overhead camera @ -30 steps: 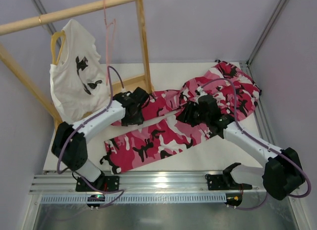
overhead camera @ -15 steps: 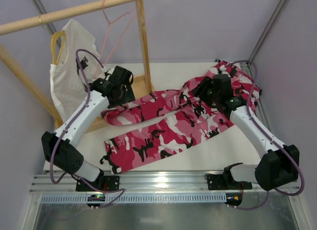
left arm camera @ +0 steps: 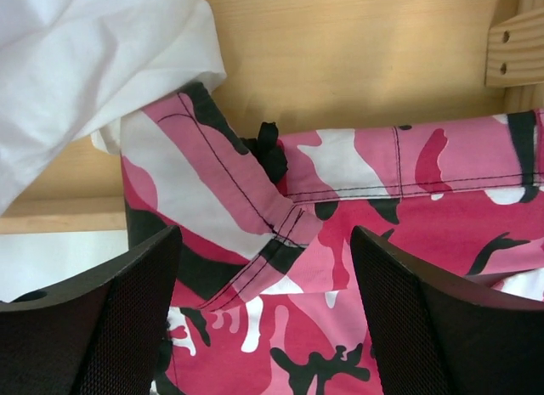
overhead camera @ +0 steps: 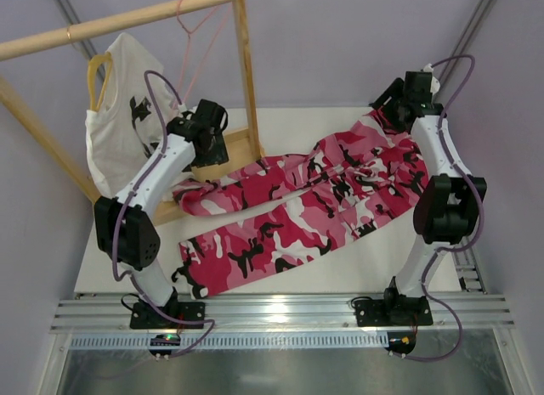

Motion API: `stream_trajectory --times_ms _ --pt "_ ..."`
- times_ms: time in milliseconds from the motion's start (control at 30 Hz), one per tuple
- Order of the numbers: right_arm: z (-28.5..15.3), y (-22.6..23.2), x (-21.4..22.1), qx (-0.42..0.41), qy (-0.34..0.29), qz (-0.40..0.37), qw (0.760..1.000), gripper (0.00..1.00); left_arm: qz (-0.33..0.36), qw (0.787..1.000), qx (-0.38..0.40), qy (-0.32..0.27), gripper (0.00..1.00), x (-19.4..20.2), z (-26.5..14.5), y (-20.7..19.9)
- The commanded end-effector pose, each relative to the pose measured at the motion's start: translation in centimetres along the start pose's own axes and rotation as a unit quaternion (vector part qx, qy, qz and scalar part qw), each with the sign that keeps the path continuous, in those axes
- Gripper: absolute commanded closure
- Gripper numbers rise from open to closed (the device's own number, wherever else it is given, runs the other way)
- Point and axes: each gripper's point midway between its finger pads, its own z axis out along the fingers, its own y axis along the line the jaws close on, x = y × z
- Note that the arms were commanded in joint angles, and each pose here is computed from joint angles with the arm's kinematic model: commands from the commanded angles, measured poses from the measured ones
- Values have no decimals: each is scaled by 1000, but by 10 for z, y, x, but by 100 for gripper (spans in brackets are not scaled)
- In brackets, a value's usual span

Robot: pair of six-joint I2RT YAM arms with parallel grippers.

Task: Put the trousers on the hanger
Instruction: Fold the trousers

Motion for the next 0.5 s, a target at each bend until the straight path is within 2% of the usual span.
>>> stream_trajectory --times_ms 0,33,67,133,267,300,467 --pt "25 4 -21 -7 -7 -24 1000 25 19 999 26 10 20 -2 3 -13" --pt "28 12 -37 -17 -25 -30 999 26 21 999 27 17 20 2 5 -13" --pt "49 3 -30 -6 -17 -51 999 26 23 999 23 27 21 11 10 -11" --pt "62 1 -44 3 -44 -63 997 26 23 999 20 27 22 16 10 -7" --pt "92 -7 -53 -13 -49 -42 998 28 31 999 9 33 23 29 16 1" --pt "108 -11 -42 -19 -31 -33 999 29 34 999 10 37 23 32 18 2" --pt "136 -7 -41 -36 -21 -32 999 30 56 997 -2 56 26 41 32 2"
